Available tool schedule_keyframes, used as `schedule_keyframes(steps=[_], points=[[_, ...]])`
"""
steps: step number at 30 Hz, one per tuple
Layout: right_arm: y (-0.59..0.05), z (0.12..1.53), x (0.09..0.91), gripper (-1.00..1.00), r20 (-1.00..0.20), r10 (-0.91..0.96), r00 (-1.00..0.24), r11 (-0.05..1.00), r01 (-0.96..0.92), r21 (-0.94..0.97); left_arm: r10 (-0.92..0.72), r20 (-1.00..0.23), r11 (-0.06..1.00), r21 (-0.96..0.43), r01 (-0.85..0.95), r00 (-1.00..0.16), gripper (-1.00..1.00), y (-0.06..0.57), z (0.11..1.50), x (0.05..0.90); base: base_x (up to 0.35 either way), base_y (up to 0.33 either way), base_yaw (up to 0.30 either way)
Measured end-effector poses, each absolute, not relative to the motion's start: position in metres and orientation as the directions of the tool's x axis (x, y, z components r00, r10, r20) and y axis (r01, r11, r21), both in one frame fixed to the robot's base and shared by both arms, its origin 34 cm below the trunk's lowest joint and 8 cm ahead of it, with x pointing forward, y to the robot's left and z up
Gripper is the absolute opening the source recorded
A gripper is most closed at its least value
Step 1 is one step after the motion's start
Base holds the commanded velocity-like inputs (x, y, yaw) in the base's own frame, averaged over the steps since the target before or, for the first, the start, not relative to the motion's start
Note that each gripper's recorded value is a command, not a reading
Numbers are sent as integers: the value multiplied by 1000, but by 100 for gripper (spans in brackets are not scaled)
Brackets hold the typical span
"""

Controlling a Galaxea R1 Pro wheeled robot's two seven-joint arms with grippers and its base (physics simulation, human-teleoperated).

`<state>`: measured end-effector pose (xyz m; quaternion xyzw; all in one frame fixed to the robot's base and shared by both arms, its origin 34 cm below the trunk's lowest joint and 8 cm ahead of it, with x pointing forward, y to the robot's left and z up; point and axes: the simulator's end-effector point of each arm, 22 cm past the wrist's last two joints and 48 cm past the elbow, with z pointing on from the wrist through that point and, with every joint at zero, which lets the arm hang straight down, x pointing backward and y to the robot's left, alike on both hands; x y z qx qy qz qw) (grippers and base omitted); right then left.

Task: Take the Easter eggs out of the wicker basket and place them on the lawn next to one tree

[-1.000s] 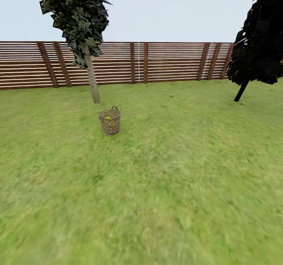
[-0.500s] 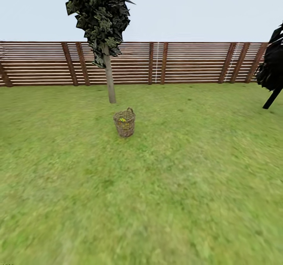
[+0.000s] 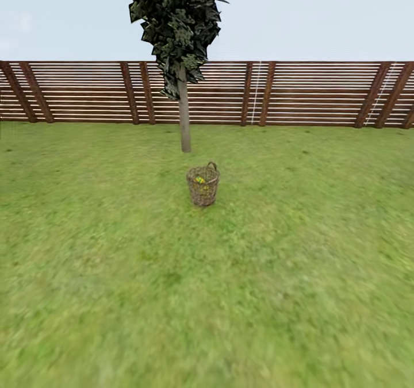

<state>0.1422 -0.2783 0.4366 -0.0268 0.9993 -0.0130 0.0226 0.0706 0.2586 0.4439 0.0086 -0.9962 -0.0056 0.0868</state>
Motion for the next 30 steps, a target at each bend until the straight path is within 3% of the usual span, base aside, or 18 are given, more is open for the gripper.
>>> schedule_keyframes(steps=[30], points=[[-280,437,142,100,-44,-55,-998,998,-53,-29,-18,173,1000,13,-16,-985,100,259,444,70,330,0,1]])
